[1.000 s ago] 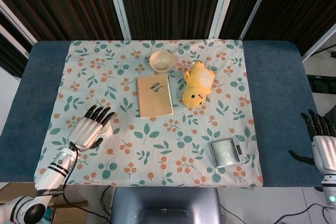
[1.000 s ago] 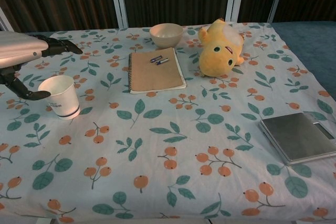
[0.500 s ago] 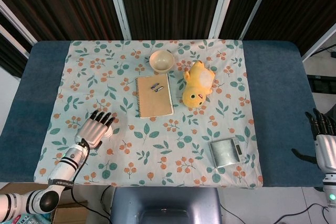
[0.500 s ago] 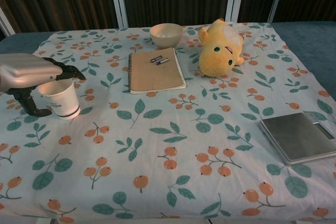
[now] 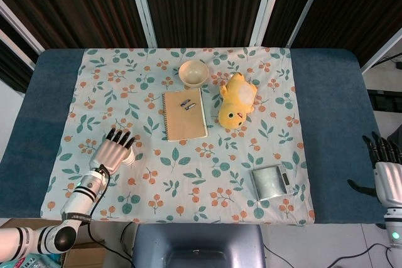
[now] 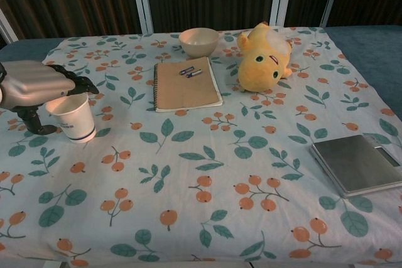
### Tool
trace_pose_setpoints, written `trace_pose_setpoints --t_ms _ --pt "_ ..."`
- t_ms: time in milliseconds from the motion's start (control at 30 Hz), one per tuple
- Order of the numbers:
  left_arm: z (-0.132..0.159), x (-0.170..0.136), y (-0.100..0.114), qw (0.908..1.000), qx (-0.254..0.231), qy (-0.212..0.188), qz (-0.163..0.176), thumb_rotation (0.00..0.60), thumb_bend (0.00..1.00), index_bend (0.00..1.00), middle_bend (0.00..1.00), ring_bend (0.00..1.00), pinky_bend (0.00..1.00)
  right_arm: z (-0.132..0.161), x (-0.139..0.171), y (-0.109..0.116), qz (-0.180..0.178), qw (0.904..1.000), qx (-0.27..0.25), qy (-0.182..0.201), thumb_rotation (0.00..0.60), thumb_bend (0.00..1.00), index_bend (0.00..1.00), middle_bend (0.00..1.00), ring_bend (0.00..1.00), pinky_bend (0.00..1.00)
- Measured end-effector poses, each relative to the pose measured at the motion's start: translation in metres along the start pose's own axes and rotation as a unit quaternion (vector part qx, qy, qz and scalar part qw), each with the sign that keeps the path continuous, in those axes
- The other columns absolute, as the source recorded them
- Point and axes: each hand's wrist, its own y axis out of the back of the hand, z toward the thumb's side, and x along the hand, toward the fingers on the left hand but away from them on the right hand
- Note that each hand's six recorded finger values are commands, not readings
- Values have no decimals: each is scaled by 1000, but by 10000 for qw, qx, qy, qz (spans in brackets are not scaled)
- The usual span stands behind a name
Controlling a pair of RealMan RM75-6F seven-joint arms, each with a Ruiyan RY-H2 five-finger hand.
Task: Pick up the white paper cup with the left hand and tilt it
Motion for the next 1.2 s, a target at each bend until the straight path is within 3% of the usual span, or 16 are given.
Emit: trace_pose_setpoints --t_ms 400,633,933,1100,1200 --pt "2 2 3 9997 33 21 233 600 376 317 263 0 0 -3 0 -4 132 9999 -9 -62 600 107 0 0 0 0" --pt "2 3 5 9994 -92 -1 338 600 378 352 326 40 0 -3 0 -5 205 9998 23 -64 600 107 0 0 0 0" --pt "5 4 21 9923 -1067 -222 590 600 379 340 325 63 0 -4 -1 -7 292 9995 5 -79 600 109 0 0 0 0" --pt "7 6 27 9764 -1988 -403 744 600 372 342 311 43 0 -5 -2 -9 371 9993 -52 -80 600 108 0 0 0 0" --pt "5 10 26 9548 -2815 -503 815 600 359 331 312 17 0 -5 -1 -8 409 9991 -95 -70 600 109 0 0 0 0"
